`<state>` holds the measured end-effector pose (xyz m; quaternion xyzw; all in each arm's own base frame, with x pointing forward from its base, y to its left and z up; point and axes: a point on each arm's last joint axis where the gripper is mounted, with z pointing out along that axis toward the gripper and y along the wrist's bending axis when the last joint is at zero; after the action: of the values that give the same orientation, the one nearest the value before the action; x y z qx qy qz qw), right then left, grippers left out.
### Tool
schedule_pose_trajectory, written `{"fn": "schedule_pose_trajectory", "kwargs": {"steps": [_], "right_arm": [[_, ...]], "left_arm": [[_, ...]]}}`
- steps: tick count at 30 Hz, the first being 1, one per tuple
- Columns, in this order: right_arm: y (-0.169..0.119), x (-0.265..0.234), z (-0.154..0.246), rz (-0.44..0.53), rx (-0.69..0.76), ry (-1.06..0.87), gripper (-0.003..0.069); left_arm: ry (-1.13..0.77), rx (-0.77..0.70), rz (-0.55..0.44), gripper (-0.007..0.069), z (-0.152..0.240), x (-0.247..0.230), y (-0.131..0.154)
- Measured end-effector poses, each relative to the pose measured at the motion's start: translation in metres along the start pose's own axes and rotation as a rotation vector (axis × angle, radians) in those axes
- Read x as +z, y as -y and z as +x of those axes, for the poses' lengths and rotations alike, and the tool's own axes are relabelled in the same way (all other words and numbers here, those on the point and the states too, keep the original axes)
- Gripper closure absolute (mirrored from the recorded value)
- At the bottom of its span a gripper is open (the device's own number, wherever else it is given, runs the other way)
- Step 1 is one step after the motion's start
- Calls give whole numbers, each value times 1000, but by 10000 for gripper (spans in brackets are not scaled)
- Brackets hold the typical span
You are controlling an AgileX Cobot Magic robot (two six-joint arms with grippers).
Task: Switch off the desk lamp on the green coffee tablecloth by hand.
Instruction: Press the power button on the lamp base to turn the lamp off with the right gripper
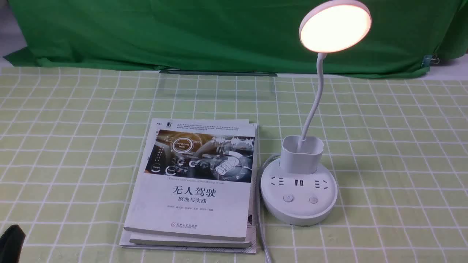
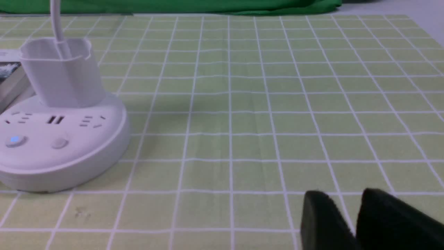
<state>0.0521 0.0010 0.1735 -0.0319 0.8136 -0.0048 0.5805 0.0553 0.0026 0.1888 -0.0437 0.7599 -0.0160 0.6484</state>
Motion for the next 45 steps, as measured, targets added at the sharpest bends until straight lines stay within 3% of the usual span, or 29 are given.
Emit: {"fn": "schedule_pose_trajectory", "kwargs": {"steps": [38, 43, 45], "right_arm": [[0, 0, 0, 0, 0, 0, 418], [-2, 0, -6, -33, 208, 59, 418], [-3, -1, -11, -61, 379, 117, 418]], "left_arm": [[0, 0, 0, 215, 0, 0, 0], [0, 0, 0, 215, 0, 0, 0], [0, 0, 0, 215, 0, 0, 0]]}}
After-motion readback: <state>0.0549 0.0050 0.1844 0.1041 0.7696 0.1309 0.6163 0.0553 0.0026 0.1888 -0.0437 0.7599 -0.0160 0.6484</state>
